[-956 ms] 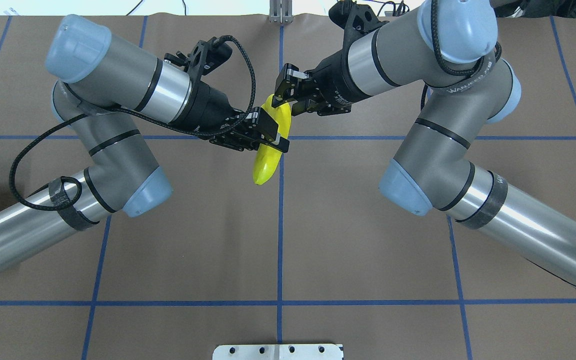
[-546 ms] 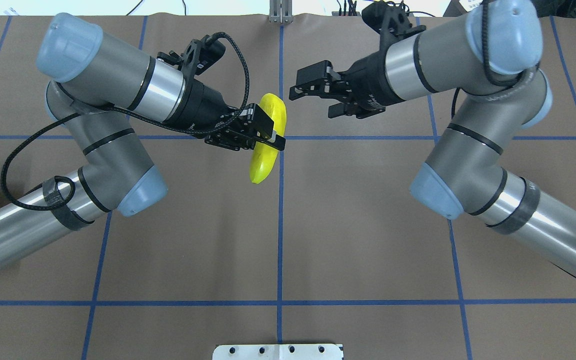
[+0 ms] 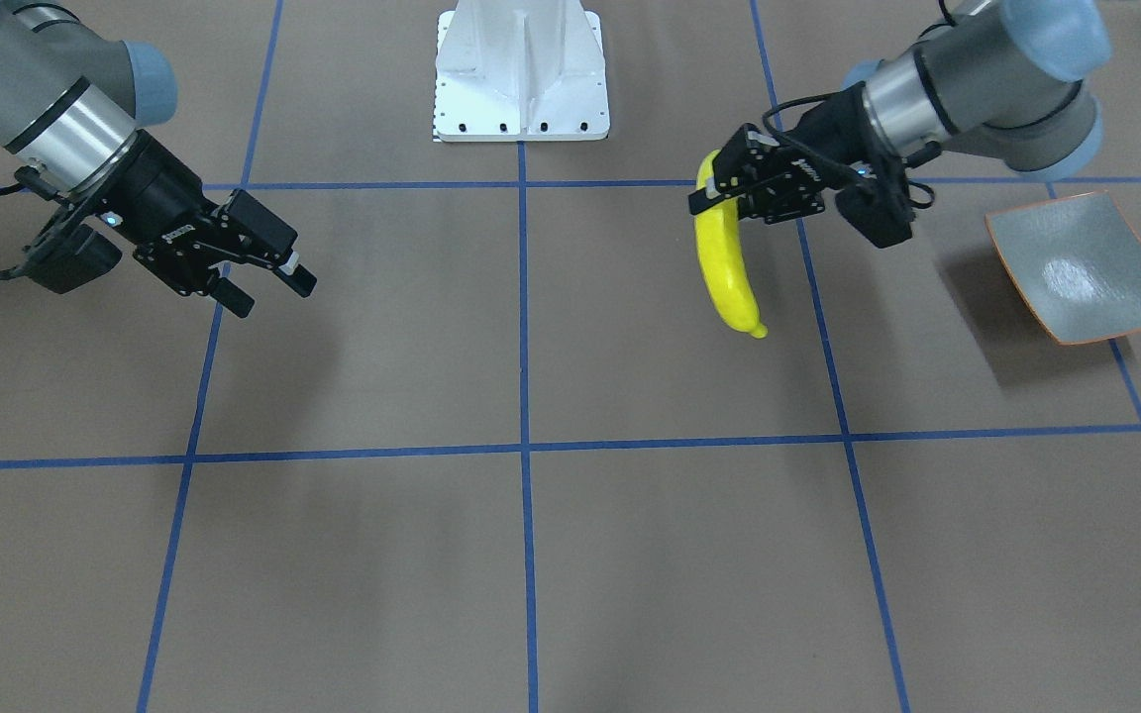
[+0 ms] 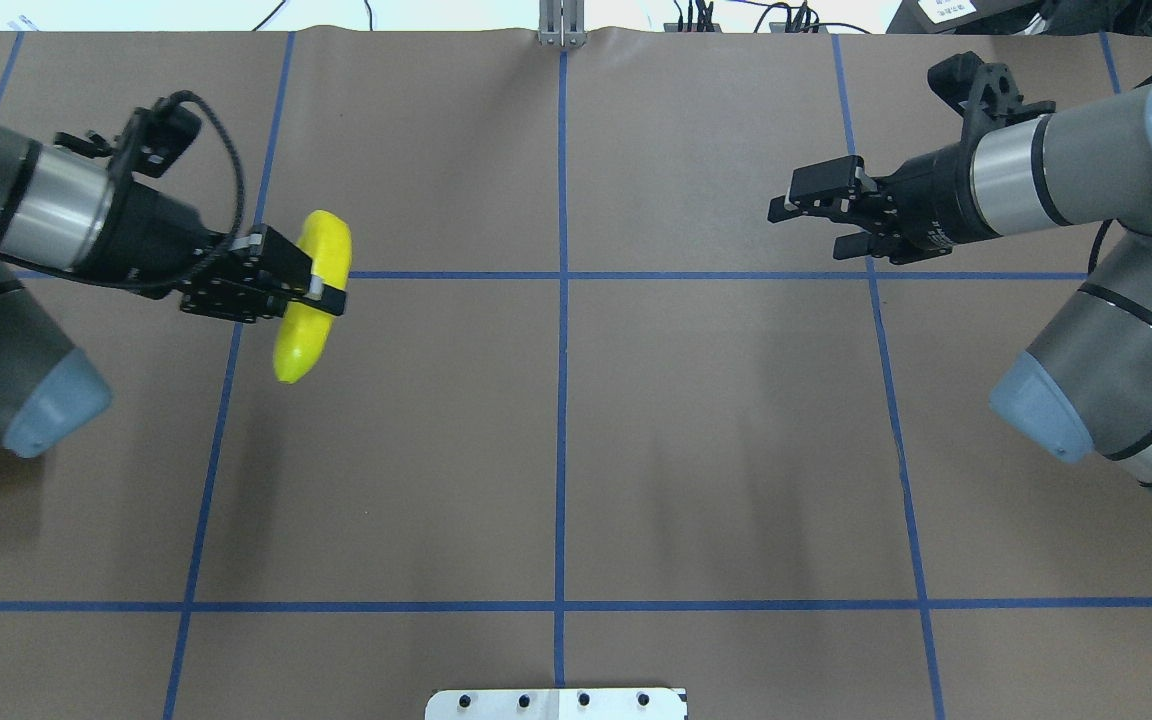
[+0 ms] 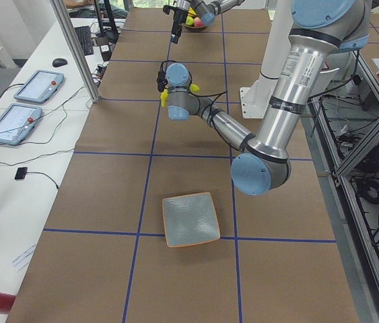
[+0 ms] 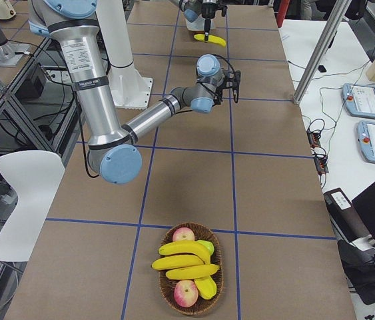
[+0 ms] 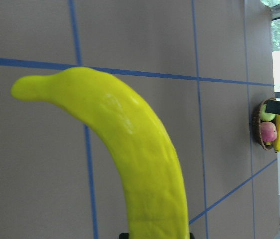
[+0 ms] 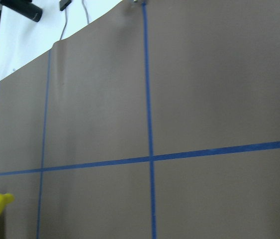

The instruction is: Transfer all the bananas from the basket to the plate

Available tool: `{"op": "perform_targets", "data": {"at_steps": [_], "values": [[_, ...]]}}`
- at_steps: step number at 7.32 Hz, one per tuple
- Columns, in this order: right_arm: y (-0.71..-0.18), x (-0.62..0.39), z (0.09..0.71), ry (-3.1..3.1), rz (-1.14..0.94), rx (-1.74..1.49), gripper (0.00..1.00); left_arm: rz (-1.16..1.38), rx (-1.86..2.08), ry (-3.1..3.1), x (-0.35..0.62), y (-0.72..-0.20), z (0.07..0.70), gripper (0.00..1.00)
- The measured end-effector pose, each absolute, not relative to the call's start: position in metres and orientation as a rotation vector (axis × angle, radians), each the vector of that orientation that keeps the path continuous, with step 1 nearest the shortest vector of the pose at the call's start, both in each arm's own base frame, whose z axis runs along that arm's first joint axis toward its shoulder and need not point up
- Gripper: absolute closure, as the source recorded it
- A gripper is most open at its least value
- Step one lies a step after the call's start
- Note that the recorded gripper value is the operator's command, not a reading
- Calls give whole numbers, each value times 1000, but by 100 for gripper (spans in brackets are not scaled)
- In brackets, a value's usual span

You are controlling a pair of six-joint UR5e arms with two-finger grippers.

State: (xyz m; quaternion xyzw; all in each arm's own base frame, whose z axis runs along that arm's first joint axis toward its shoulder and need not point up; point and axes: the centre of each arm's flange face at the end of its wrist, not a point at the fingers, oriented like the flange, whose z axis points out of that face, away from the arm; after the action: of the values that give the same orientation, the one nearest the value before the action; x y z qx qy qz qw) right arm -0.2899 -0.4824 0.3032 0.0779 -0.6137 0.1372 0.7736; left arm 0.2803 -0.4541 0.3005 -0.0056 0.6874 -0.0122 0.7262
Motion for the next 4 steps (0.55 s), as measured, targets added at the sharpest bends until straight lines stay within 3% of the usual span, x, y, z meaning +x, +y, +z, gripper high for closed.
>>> {"op": "perform_targets", "data": {"at_steps": [4], "values": [[-490,-290,336,-1270,349,171,0,-186,-4,1269,159,-385,487,100]]}}
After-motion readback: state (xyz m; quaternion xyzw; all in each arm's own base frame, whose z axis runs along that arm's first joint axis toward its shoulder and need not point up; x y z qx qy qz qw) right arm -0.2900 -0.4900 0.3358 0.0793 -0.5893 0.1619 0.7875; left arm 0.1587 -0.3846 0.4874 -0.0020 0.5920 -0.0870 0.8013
